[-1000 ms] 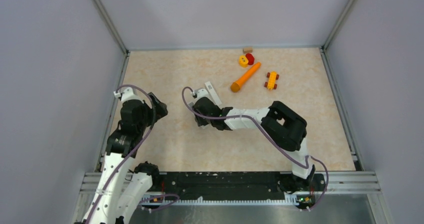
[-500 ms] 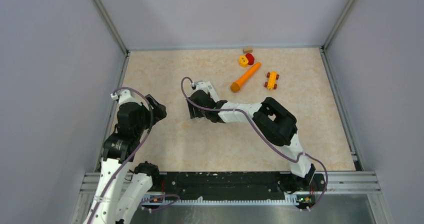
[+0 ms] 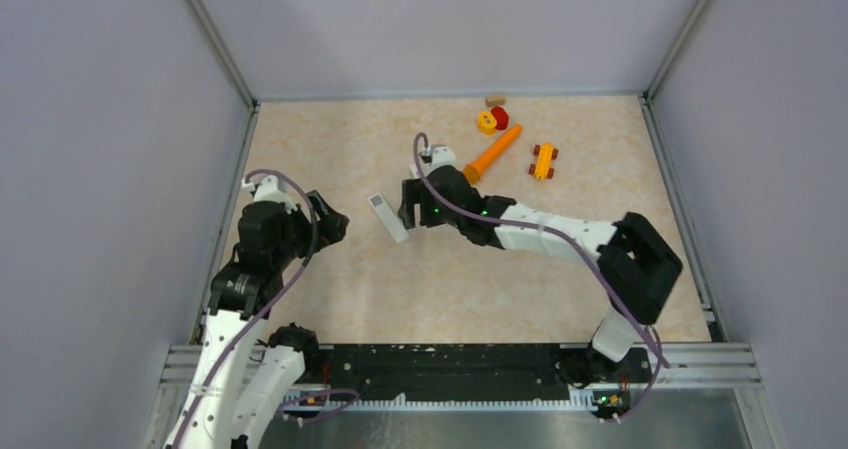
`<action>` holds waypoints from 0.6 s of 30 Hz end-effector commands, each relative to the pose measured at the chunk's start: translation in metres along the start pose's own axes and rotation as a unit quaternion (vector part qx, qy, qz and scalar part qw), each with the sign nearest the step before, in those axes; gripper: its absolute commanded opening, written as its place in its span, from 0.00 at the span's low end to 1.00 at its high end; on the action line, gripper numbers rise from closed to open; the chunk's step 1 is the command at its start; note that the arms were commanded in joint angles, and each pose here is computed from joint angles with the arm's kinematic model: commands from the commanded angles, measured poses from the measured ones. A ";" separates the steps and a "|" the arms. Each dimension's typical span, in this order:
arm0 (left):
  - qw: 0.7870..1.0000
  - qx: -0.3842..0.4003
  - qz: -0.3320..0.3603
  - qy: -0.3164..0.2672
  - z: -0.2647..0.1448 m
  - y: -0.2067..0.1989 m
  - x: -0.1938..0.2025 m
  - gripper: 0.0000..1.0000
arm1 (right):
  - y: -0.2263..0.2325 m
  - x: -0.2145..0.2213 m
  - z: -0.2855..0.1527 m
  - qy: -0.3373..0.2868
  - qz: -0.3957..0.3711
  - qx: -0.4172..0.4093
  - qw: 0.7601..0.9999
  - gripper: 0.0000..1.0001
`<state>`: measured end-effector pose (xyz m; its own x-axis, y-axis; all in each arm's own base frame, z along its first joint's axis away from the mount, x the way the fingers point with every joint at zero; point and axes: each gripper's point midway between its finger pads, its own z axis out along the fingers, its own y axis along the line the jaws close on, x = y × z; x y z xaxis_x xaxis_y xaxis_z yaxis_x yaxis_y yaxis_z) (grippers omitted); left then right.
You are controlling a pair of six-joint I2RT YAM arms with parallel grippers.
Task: Load the batteries into the remote control
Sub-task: Reset both arms
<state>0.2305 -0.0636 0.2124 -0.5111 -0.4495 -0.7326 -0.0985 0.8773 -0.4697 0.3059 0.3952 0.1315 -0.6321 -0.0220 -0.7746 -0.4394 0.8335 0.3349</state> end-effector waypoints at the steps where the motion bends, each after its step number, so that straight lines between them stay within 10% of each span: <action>1: 0.997 0.035 0.036 -0.061 -0.020 -0.022 -0.040 0.99 | -0.021 -0.051 -0.067 -0.085 0.010 0.028 0.996 0.75; 18: 0.965 0.003 0.110 -0.238 -0.123 -0.033 -0.130 0.99 | -0.165 -0.139 -0.394 -0.389 0.031 0.262 0.883 0.94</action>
<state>0.2101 -0.0310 0.3512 -0.1711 -0.3289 -0.9287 0.0032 0.9424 -0.3344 0.2321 0.1008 0.3767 -0.0144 0.3176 -0.9481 -0.0783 0.9450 0.3177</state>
